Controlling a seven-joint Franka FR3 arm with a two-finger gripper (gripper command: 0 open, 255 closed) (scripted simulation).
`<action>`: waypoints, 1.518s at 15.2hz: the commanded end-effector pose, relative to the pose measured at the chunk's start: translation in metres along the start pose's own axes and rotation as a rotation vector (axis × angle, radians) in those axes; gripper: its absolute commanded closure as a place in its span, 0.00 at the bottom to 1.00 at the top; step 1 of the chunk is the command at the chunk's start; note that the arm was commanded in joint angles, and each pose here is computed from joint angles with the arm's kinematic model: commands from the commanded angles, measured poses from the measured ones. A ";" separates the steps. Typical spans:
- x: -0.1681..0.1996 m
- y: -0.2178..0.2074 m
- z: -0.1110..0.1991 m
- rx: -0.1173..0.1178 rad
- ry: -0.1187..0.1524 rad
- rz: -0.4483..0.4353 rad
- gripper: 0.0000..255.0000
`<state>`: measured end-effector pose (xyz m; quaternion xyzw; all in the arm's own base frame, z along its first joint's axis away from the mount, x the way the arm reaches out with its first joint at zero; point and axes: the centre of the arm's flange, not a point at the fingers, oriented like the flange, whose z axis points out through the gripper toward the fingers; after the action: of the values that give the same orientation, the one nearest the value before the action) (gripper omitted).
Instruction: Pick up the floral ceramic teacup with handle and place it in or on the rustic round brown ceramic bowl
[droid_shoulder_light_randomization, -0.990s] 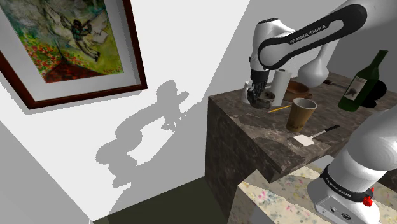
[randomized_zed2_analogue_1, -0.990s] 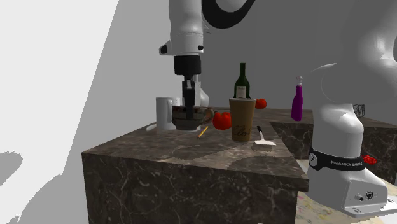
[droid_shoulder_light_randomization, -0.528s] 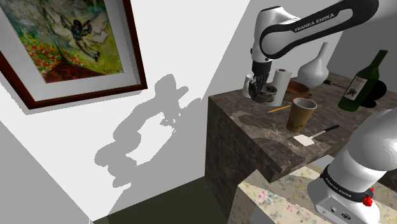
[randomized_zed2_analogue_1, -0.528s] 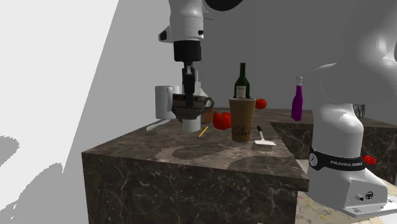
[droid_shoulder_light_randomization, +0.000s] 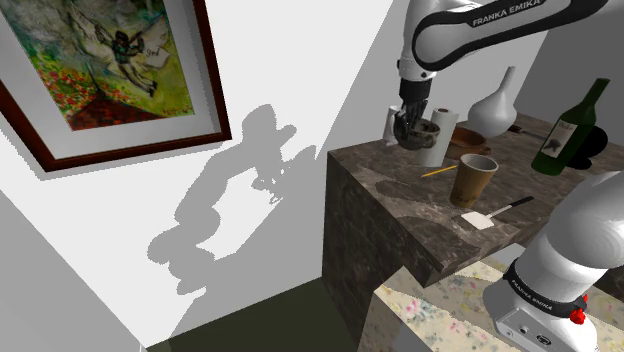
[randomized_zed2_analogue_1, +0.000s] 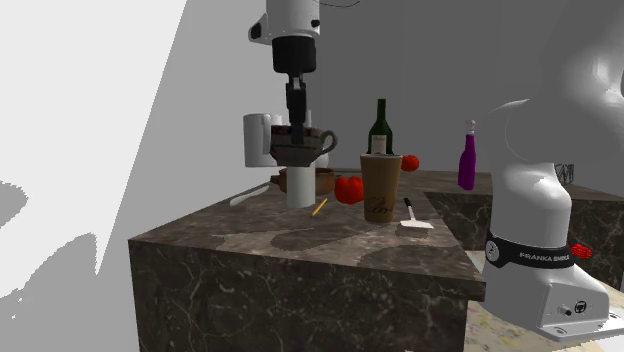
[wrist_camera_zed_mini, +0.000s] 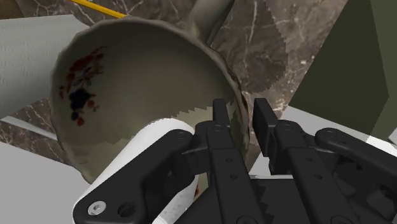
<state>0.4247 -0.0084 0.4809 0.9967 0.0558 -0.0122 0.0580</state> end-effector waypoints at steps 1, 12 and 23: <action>-0.001 0.001 -0.011 0.000 0.000 0.000 1.00; -0.014 0.120 -0.014 0.000 0.000 0.000 1.00; -0.030 0.264 -0.008 0.000 0.000 0.000 1.00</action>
<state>0.4259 -0.2569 0.5181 0.9967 0.0552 -0.0123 0.0574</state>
